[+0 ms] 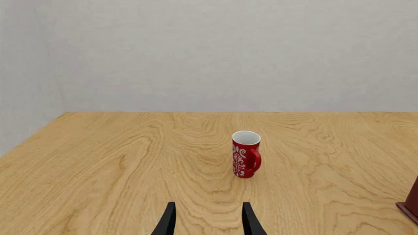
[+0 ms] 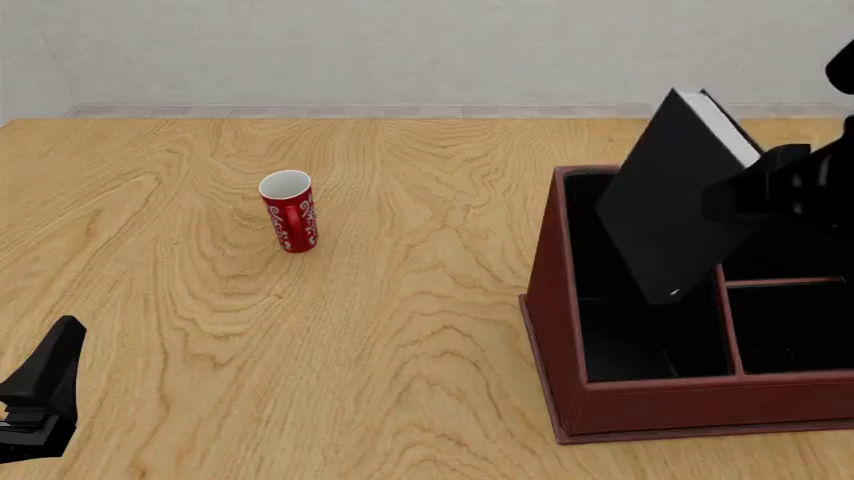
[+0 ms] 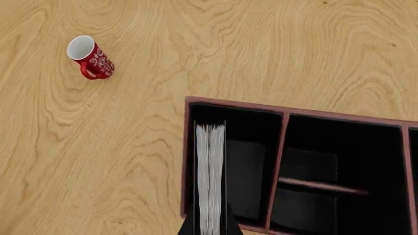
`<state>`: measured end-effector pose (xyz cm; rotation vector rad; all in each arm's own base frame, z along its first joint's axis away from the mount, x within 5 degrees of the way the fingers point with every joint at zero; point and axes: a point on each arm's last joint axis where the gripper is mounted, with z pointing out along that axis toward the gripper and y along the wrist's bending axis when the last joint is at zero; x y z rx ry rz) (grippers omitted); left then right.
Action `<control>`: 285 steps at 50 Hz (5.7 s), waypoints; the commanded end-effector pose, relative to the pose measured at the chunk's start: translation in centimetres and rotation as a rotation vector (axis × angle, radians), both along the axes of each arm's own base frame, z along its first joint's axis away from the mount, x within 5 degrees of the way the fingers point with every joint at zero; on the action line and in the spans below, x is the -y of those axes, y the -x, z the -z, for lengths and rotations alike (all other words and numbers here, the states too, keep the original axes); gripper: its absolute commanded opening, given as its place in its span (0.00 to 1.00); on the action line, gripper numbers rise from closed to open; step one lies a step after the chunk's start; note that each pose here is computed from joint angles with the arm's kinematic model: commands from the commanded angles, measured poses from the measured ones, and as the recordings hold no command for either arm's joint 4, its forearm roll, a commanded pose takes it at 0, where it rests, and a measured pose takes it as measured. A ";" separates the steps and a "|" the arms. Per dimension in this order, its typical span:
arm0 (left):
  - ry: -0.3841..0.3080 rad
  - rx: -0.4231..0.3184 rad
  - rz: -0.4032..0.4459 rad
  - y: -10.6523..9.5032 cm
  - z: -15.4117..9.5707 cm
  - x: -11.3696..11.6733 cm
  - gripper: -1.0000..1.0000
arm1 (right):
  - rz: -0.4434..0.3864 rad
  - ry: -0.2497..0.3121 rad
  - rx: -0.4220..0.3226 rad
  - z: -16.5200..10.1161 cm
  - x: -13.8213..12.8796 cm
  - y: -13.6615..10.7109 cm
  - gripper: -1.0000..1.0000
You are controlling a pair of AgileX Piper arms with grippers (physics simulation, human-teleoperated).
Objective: Pick up the book and place it in the left compartment of the caddy.
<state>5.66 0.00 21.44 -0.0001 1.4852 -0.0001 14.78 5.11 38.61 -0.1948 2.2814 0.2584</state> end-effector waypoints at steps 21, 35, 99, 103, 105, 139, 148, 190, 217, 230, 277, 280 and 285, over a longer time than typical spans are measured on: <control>-0.001 0.000 0.000 0.0 0.0 0.0 1.00 | 0.064 -0.034 -0.025 2.3 0.2 -0.8 0.00; 0.000 0.000 0.000 0.0 0.0 0.0 1.00 | 0.068 -0.037 -0.050 3.2 -0.1 -1.4 0.00; 0.000 0.000 0.000 0.0 0.0 0.0 1.00 | 0.110 -0.042 -0.107 7.0 0.2 -1.8 0.00; 0.000 0.000 0.000 0.0 0.0 0.0 1.00 | 0.112 -0.044 -0.112 7.3 0.1 -1.8 0.00; 0.000 0.000 0.000 0.0 0.0 0.0 1.00 | 0.111 -0.045 -0.112 7.3 0.1 -1.8 0.00; 0.000 0.000 0.000 0.0 0.0 0.0 1.00 | 0.113 -0.049 -0.138 9.0 -0.2 -2.2 0.00; 0.000 0.000 0.000 0.0 0.0 0.0 1.00 | 0.112 -0.044 -0.145 9.3 -0.3 -2.5 0.00; 0.000 0.000 0.000 0.0 0.0 0.0 1.00 | 0.122 -0.037 -0.181 11.6 -0.5 -3.2 0.00; 0.000 0.000 0.000 0.0 0.0 0.0 1.00 | 0.129 -0.041 -0.195 12.5 -0.6 -3.4 0.00; 0.000 0.000 0.000 0.0 0.0 0.0 1.00 | 0.104 -0.044 -0.218 12.8 -1.4 -3.3 1.00; 0.000 0.000 0.000 0.0 0.0 0.0 1.00 | 0.028 -0.043 -0.149 7.8 -2.2 -2.9 1.00; 0.000 0.000 0.000 0.0 0.0 0.0 1.00 | 0.020 -0.038 -0.142 7.5 -2.2 -2.8 1.00; 0.000 0.000 0.000 0.0 0.0 0.0 1.00 | 0.007 -0.029 -0.128 6.8 -2.2 -2.8 1.00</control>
